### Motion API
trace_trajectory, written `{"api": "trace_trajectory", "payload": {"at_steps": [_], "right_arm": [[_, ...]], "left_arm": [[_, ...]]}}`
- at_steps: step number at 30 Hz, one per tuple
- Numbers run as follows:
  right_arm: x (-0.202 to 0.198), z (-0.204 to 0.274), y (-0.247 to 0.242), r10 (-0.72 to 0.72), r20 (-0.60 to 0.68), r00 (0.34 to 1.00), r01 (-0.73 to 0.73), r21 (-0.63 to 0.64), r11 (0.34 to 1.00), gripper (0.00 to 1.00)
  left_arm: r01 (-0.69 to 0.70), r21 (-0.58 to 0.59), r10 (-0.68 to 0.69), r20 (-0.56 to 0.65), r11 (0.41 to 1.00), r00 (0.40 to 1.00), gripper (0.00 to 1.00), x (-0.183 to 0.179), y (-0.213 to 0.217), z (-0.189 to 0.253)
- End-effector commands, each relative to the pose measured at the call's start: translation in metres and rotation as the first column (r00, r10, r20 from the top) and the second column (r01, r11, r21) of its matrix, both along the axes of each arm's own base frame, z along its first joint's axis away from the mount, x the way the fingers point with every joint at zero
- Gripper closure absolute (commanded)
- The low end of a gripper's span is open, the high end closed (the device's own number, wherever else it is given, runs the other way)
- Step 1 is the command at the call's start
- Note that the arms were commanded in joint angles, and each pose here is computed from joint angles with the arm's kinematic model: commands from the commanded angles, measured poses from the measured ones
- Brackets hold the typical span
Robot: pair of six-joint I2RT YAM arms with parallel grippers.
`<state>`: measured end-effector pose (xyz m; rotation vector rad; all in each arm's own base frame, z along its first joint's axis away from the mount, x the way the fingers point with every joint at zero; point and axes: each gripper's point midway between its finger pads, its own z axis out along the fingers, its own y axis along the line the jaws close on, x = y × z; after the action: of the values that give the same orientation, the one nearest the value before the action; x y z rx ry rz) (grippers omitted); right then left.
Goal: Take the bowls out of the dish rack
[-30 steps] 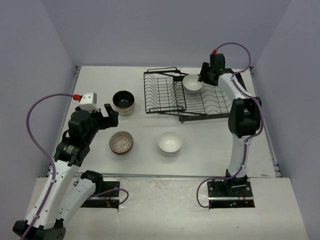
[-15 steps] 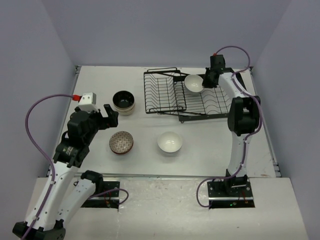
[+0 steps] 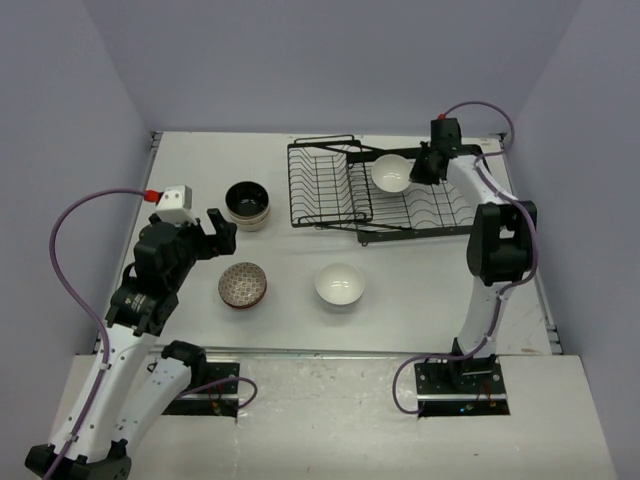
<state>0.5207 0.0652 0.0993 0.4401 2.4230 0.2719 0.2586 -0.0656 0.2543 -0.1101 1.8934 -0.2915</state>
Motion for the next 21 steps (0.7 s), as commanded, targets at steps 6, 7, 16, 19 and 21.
{"api": "trace_trajectory", "payload": {"at_steps": [6, 7, 16, 19, 21], "right_arm": [[-0.011, 0.113, -0.006, -0.001, 0.24, 0.971, 0.005, -0.017, 1.0, 1.0], [-0.014, 0.116, -0.006, 0.003, 0.24, 0.971, 0.002, -0.021, 1.0, 1.0], [-0.101, 0.158, 0.015, 0.115, 0.26, 0.959, -0.102, -0.065, 0.993, 1.0], [-0.144, 0.149, 0.032, 0.172, 0.221, 0.96, -0.155, -0.093, 0.983, 1.0], [-0.165, 0.144, 0.042, 0.21, 0.19, 0.959, -0.193, -0.102, 0.976, 1.0]], "left_arm": [[0.016, 0.006, -0.016, 0.042, 1.0, 0.999, 0.0, 0.004, -0.003, 0.006], [0.017, 0.006, -0.018, 0.044, 1.0, 0.999, 0.0, 0.004, -0.003, 0.007], [-0.016, 0.007, 0.016, 0.038, 1.0, 0.999, 0.0, 0.004, 0.002, 0.006], [-0.021, 0.005, 0.021, 0.039, 1.0, 0.999, 0.0, 0.003, 0.003, 0.007], [-0.02, 0.003, 0.02, 0.04, 1.0, 0.999, 0.0, 0.003, 0.003, 0.007]]}}
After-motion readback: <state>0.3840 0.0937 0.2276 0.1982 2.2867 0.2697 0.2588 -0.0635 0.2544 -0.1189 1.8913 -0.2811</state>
